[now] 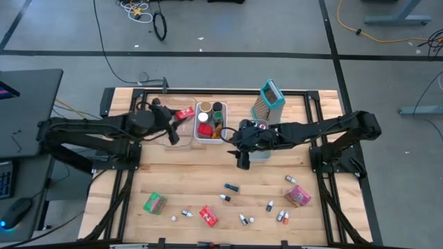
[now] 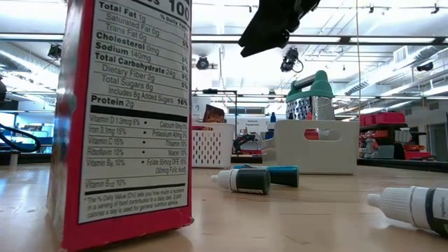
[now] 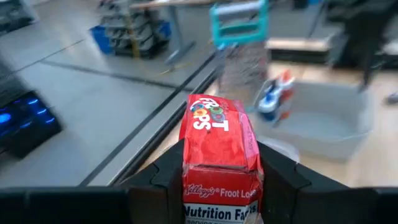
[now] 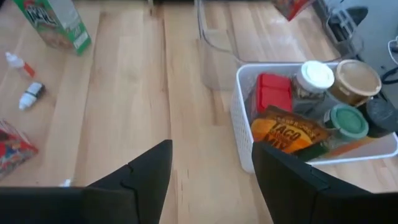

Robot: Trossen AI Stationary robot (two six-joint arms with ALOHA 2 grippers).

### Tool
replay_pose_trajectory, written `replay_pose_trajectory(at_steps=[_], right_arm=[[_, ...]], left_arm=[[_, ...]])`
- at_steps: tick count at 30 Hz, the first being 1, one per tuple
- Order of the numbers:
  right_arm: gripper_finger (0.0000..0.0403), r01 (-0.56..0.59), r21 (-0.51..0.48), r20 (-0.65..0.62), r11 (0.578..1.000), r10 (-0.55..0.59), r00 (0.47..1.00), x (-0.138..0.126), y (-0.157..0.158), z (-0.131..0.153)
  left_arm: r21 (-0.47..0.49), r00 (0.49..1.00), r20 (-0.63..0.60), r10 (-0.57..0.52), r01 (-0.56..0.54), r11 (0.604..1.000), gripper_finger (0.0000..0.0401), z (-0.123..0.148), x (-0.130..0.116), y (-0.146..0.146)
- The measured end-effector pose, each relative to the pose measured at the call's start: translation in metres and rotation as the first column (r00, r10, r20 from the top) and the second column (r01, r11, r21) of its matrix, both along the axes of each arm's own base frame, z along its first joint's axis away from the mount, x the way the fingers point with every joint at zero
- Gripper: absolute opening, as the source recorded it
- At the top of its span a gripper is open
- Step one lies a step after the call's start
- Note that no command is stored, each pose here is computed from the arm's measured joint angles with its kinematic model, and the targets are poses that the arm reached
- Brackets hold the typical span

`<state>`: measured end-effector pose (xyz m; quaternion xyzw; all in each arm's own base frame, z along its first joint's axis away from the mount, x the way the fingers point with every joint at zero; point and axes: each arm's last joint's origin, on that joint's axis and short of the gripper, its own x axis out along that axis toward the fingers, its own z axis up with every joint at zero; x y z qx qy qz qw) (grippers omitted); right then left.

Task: Pick & Place Kitchen Items
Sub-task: Put the red cereal box into the transparent bin

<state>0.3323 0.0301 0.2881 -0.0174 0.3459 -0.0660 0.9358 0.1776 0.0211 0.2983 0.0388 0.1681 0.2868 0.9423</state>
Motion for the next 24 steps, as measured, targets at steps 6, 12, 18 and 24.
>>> replay_pose_trajectory(at_steps=[6,12,18,24], right_arm=[[0.0233,0.007,0.011,0.040,1.000,-0.007,0.999,0.002,0.000,0.000],[0.0233,0.006,0.012,0.035,1.000,-0.007,0.999,0.002,0.000,-0.001],[0.0233,0.016,0.026,0.025,1.000,-0.016,1.000,0.001,0.001,-0.002],[0.0233,0.048,0.062,-0.003,0.997,-0.048,0.999,-0.002,0.003,-0.005]], left_arm=[[-0.055,0.993,-0.101,0.068,-0.073,0.996,0.0151,-0.015,0.002,0.010],[-0.098,0.988,-0.112,0.104,-0.115,0.988,0.0152,-0.028,0.024,0.020],[-0.073,0.961,-0.153,0.229,-0.242,0.968,0.0143,-0.041,0.034,0.041],[-0.116,0.924,-0.135,0.359,-0.374,0.920,0.0150,-0.053,0.028,0.064]])
